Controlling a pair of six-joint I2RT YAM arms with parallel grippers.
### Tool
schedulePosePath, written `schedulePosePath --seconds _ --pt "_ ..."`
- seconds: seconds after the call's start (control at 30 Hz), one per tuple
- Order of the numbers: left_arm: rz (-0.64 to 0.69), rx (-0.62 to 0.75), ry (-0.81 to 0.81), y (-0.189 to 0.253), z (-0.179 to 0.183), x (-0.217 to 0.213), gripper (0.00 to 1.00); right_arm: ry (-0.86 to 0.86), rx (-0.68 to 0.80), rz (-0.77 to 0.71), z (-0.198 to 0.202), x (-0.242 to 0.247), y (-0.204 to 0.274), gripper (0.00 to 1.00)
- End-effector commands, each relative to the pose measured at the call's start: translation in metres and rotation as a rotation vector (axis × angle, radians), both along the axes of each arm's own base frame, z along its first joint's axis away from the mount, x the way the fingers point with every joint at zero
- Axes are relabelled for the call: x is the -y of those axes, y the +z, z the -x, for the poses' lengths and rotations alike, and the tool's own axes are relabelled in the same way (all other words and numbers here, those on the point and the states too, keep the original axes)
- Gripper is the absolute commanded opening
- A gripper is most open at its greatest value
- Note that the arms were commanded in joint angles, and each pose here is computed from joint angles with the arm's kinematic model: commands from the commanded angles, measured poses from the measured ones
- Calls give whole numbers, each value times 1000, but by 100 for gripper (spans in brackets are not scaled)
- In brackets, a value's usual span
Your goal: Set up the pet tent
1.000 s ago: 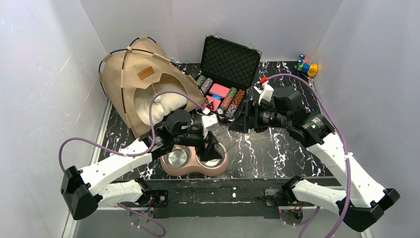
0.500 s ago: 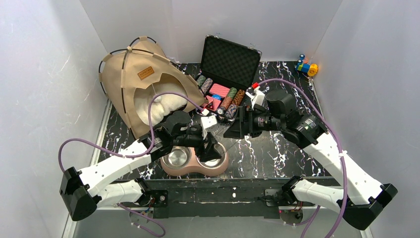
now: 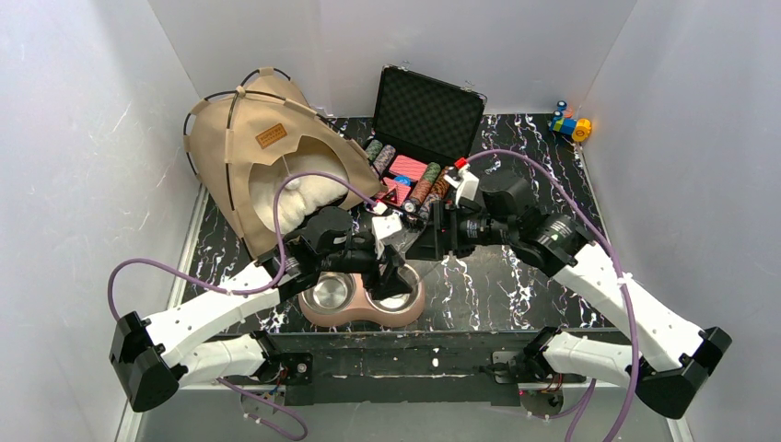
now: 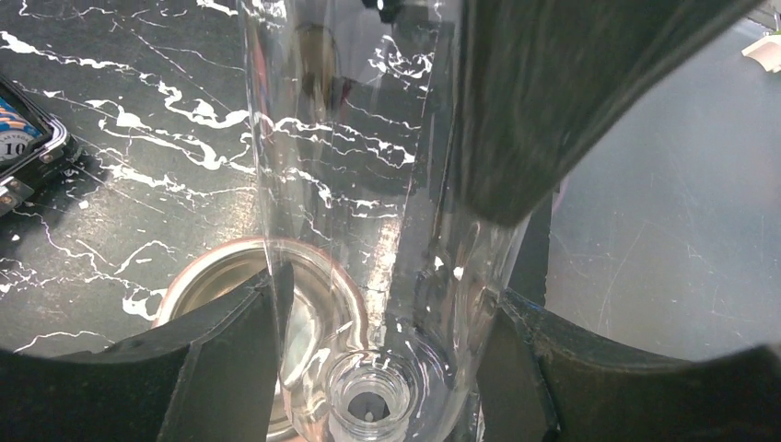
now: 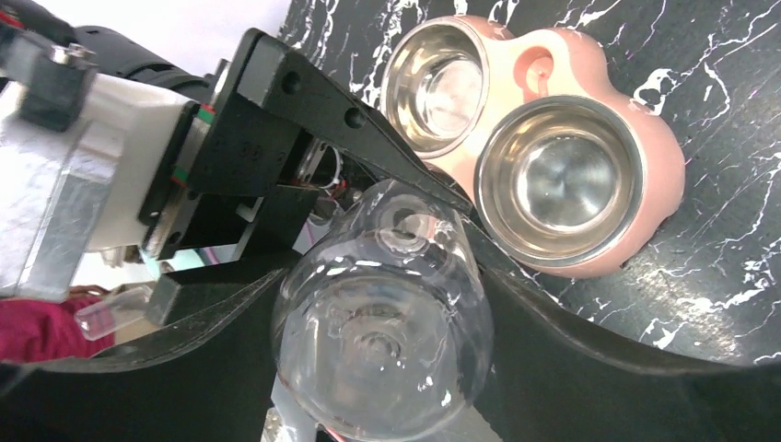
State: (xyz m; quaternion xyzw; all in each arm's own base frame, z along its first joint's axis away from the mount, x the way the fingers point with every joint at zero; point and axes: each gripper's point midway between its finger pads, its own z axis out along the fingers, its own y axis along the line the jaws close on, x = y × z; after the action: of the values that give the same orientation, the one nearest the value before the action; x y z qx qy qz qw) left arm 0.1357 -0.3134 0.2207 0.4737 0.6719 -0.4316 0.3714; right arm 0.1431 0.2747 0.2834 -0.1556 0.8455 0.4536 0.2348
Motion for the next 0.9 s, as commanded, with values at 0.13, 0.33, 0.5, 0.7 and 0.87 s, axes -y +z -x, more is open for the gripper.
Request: schedulePosePath --seconds 0.13,0.33,0.5,0.7,0.87 --pt "36 43 20 15 -2 -2 51 -44 50 27 -8 -8 3 58" --pt "-6 64 118 12 -19 -13 98 -229 155 87 -25 28 15 50" --pt "18 55 223 22 -51 -37 98 -417 279 232 -46 75 13 47" --pt "36 15 599 31 -123 -99 98 -404 310 324 -42 73 3 43" --pt "-73 -84 1056 0 -175 -185 98 -347 375 372 -31 34 -8 43"
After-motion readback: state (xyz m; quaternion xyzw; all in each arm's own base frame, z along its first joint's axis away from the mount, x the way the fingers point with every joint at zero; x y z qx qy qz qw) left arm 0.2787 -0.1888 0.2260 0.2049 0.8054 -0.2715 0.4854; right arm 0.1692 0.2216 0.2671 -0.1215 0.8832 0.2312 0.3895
